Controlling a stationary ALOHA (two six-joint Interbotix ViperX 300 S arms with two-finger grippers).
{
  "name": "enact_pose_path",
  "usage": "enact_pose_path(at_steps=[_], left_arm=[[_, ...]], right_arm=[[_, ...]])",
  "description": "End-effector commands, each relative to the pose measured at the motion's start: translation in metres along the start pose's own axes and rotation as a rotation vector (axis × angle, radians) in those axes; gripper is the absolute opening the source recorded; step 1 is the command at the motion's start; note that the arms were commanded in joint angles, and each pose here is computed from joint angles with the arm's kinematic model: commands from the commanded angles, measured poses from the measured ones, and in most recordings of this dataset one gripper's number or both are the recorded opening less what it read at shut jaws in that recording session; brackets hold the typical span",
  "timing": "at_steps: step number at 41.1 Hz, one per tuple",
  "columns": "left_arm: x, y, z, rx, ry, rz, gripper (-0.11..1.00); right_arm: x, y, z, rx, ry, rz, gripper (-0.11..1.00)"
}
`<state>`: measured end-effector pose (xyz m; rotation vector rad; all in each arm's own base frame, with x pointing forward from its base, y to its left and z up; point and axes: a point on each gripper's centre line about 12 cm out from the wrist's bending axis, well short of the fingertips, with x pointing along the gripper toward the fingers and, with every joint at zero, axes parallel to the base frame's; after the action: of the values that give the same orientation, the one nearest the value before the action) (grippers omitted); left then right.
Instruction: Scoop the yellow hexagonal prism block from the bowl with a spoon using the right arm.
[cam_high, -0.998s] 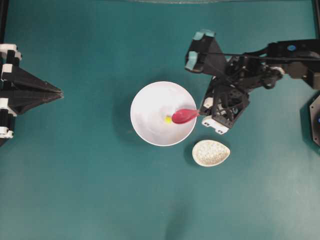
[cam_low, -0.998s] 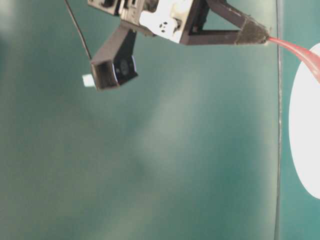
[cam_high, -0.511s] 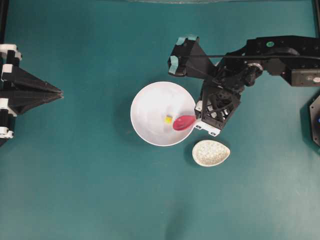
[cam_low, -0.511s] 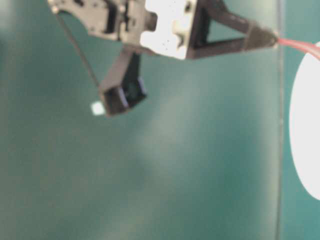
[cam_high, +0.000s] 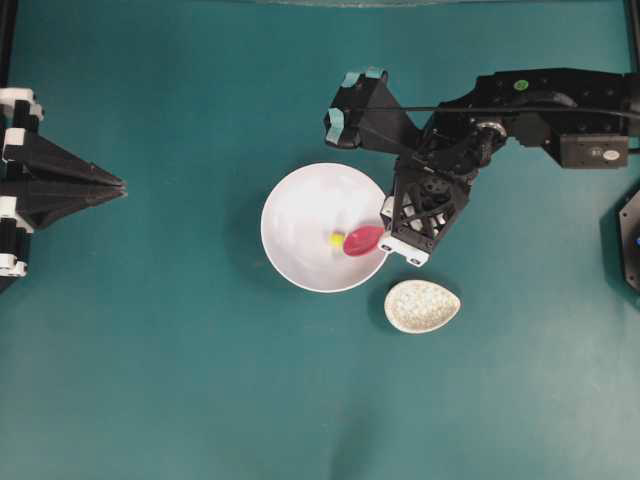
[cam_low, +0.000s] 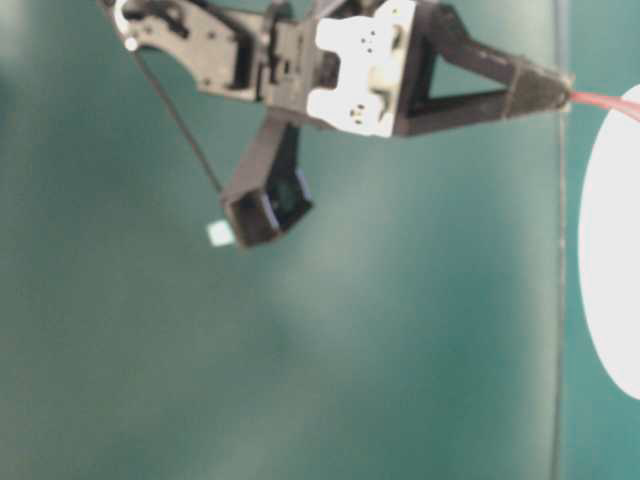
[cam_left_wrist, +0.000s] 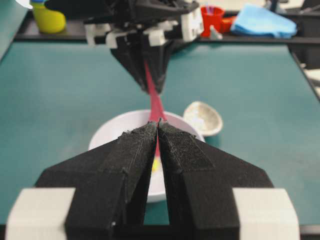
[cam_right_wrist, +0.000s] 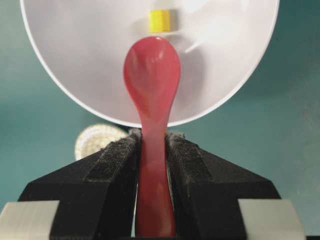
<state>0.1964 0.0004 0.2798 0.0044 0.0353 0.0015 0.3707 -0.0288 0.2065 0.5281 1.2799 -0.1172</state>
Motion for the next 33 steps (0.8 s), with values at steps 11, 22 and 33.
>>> enact_pose_path(at_steps=[11,22,33], left_arm=[[0.002,0.0,0.013,0.0,-0.037,0.0,0.11],[0.001,0.0,0.013,0.0,-0.038,0.0,0.11],[0.002,0.0,0.014,0.002,-0.04,0.0,0.11]], right_arm=[[-0.003,0.002,0.013,-0.017,-0.027,0.0,0.24],[0.001,-0.001,0.024,-0.034,-0.066,-0.022,0.24],[0.006,-0.002,0.033,-0.042,-0.122,-0.027,0.24]])
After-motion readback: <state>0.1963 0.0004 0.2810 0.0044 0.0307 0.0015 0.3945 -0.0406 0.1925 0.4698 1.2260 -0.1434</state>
